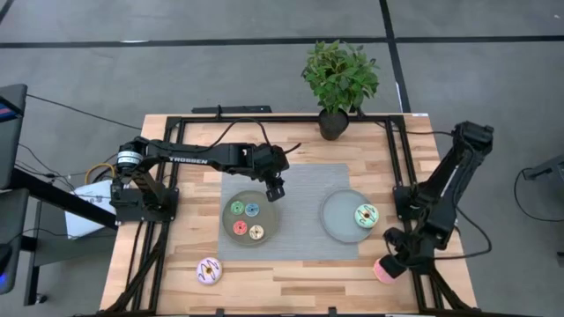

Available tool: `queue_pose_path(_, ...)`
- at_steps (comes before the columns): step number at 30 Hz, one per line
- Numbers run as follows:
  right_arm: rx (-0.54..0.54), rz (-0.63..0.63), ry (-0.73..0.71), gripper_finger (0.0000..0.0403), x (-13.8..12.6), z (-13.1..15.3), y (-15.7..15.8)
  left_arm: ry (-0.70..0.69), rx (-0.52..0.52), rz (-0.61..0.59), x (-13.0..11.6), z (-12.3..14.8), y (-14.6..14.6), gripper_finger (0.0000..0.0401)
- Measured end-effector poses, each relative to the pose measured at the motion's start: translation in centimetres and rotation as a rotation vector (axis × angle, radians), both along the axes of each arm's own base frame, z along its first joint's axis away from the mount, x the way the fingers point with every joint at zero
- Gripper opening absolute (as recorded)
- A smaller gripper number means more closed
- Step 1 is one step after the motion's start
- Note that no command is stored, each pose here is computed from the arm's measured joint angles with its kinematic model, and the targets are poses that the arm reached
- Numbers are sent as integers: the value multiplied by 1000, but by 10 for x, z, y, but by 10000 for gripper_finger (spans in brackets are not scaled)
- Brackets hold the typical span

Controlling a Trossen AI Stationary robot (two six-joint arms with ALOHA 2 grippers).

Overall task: Pick & Place donuts
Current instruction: Put the large pink donut on the gray plate

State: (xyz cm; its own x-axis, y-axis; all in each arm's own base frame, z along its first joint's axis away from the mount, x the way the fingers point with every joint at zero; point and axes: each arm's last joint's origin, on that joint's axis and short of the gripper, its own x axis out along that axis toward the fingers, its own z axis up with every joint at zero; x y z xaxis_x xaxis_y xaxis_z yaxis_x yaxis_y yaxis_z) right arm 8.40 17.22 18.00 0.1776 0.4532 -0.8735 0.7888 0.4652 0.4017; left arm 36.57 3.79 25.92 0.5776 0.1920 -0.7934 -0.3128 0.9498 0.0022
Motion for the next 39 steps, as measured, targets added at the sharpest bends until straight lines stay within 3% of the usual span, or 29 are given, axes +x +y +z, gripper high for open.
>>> queue_pose_path(24, -104, -40, 90, 134, 0, -15, -1, 0, 0, 1, 0, 0, 0, 190)
queue_pose_path(39, -173, 3, 179, 134, 10, -40, 8, -16, 2, 1, 1, 1, 0, 190)
